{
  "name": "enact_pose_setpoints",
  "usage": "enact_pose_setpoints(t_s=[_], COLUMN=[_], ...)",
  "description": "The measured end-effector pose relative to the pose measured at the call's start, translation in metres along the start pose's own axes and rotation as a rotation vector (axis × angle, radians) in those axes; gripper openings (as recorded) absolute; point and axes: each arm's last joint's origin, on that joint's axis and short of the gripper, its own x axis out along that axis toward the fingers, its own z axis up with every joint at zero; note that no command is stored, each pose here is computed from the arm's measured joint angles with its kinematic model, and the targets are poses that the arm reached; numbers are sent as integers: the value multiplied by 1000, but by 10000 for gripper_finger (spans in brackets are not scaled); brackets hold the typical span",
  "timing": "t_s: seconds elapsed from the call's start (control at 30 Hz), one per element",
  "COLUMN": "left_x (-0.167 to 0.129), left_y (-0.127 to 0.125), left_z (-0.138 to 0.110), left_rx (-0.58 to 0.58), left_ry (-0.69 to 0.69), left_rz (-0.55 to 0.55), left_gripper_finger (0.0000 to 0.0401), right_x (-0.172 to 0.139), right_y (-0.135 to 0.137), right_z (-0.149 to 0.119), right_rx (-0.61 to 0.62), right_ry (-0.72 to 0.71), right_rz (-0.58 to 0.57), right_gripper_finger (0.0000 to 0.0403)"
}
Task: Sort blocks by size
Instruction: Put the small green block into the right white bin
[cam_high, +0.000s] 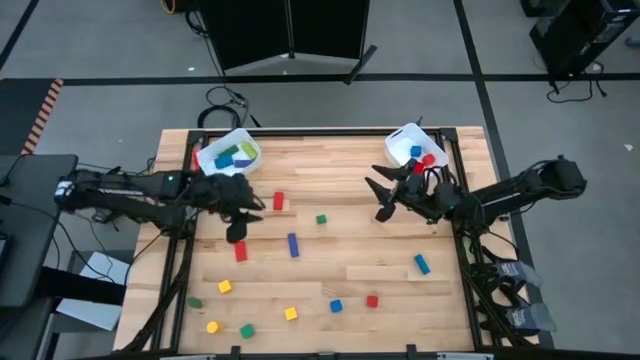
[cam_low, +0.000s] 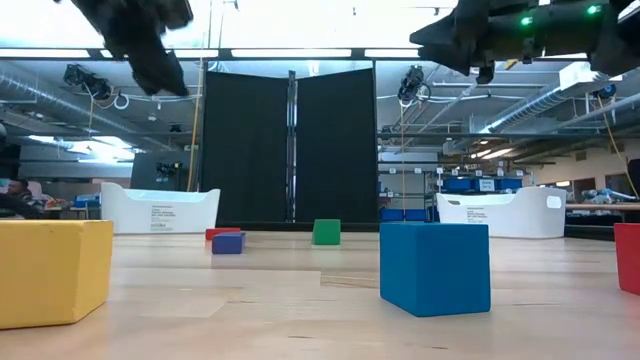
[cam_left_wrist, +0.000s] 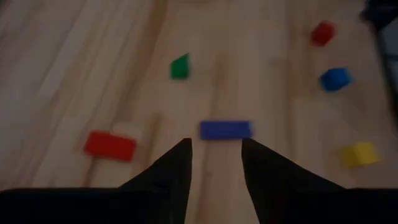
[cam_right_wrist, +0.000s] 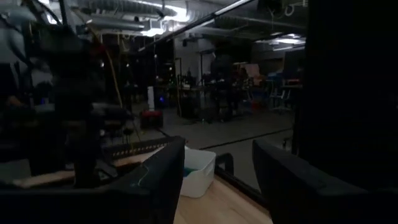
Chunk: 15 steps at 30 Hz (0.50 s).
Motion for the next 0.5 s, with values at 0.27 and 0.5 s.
enact_pose_setpoints(t_s=[0.27, 0.5], left_x=[40, 97], left_y=[-42, -33], left_z=[9, 42], left_rx=[246, 263], left_ry=[-35, 8], left_rz=[-15, 217], left_gripper_finger=[158, 207], right_x=[-4, -11], right_y=[11, 20], right_z=[-8, -4], right_rx=[-19, 6], right_ry=[51, 35], right_rz=[56, 111], right_gripper_finger=[199, 198])
